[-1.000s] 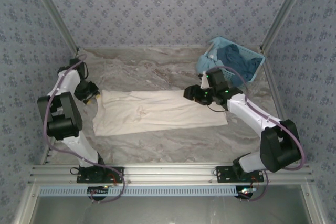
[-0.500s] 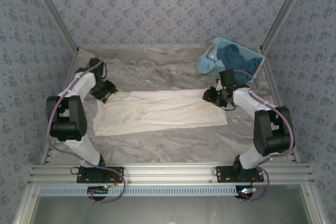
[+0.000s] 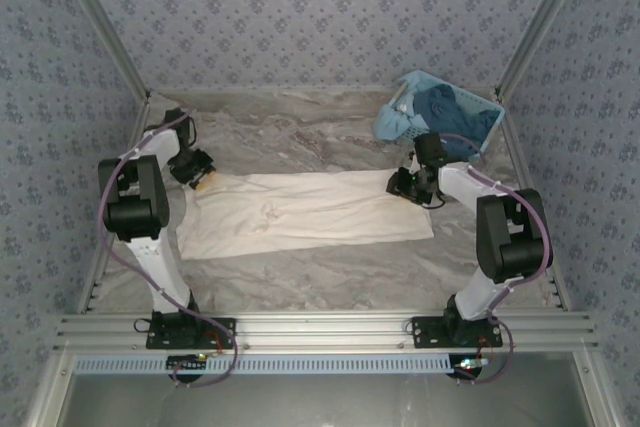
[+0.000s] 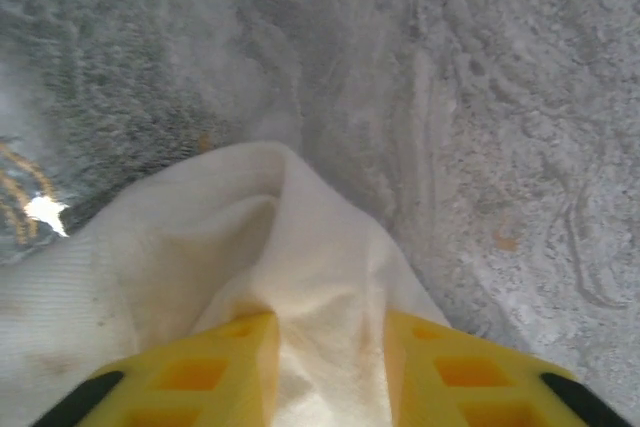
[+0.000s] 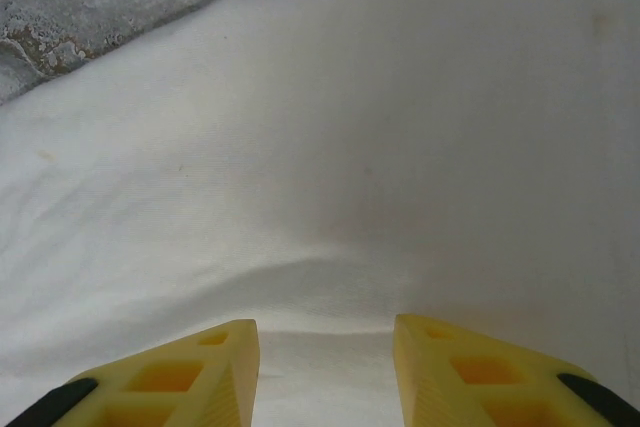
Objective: Fold and stack the t-shirts
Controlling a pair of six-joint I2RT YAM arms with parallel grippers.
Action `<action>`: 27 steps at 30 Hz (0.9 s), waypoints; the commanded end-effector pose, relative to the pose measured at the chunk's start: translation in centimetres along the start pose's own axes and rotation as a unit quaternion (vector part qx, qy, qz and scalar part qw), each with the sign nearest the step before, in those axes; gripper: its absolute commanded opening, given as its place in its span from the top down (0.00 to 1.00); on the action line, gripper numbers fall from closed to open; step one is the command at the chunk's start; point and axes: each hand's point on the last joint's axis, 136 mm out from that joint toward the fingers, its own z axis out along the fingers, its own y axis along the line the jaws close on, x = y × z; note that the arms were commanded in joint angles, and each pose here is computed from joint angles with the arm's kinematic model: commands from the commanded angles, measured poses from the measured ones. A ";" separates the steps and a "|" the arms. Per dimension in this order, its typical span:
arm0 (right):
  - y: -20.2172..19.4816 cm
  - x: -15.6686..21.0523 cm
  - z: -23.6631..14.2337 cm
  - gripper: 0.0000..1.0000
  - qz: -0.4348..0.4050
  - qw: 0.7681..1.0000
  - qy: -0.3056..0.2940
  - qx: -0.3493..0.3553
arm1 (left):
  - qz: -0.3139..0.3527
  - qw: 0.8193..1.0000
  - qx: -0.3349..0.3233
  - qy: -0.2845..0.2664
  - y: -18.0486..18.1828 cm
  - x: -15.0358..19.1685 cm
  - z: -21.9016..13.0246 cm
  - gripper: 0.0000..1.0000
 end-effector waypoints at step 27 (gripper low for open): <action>-2.1 1.2 -1.9 0.66 -0.013 0.997 0.014 0.075 | -0.020 0.998 -0.045 -0.044 5.8 -0.9 -5.5 0.88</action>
